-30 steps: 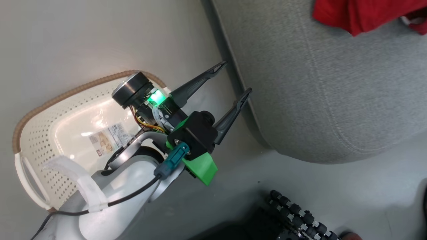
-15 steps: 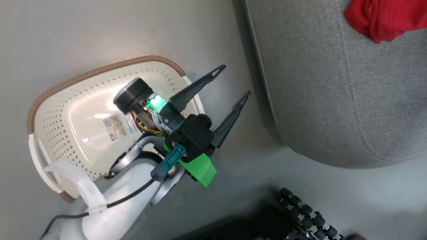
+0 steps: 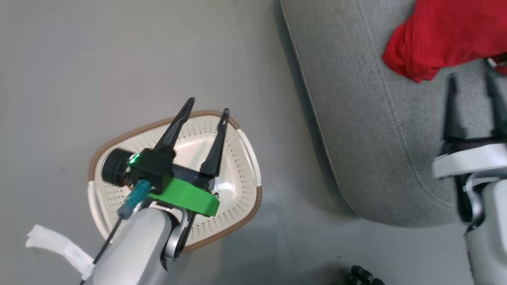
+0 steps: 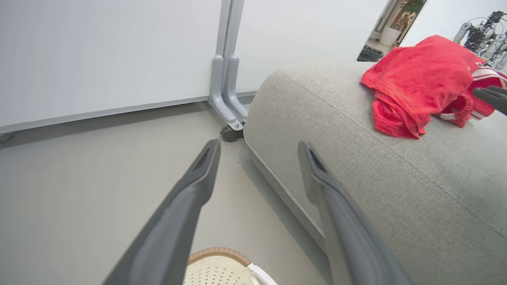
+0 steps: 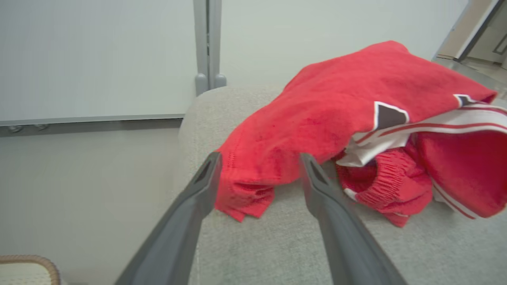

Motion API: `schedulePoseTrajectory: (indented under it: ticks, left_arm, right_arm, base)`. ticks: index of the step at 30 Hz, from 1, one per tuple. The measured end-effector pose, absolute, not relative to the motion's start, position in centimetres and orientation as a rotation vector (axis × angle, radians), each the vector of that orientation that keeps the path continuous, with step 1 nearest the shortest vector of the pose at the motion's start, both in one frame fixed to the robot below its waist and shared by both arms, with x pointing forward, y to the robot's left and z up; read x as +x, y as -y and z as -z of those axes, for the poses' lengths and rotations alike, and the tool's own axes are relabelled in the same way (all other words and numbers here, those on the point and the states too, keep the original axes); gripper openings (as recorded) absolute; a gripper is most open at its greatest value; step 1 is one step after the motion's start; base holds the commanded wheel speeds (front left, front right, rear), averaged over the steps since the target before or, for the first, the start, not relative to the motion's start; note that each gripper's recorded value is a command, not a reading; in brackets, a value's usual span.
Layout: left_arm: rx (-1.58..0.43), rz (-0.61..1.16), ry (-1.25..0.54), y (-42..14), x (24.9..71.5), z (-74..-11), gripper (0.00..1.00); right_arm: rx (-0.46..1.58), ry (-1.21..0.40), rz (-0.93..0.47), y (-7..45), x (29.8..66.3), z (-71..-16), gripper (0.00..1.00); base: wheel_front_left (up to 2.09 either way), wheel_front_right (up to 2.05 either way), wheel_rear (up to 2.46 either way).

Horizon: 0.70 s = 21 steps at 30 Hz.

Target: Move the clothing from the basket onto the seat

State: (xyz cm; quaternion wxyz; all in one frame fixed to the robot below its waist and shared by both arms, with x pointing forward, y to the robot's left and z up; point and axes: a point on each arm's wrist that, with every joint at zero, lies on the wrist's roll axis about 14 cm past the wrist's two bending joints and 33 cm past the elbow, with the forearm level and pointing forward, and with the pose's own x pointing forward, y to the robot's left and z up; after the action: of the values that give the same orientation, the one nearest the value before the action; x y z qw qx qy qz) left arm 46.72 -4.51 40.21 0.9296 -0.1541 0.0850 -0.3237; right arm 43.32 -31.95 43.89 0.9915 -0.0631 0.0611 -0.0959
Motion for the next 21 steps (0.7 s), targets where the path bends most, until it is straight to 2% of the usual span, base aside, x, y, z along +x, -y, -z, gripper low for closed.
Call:
schedulePoseTrajectory:
  ticks: [5,10,21]
  left_arm:
    - [-0.338,0.425,-0.103,-1.5,47.7,-43.4,1.00]
    - [-0.310,0.255,-0.080,-7.4,45.1,-44.7,1.00]
    - [-0.174,0.082,0.061,-15.6,37.4,-49.9,1.00]
  right_arm:
    - [-0.057,-0.083,0.009,24.9,43.5,-44.8,1.00]
    - [-0.007,-0.031,-0.136,19.0,42.7,-46.6,1.00]
    - [0.004,0.144,-0.237,14.4,38.4,-52.7,1.00]
  base:
    - [0.00,0.00,0.00]
    - [0.00,0.00,0.00]
    - [0.00,0.00,0.00]
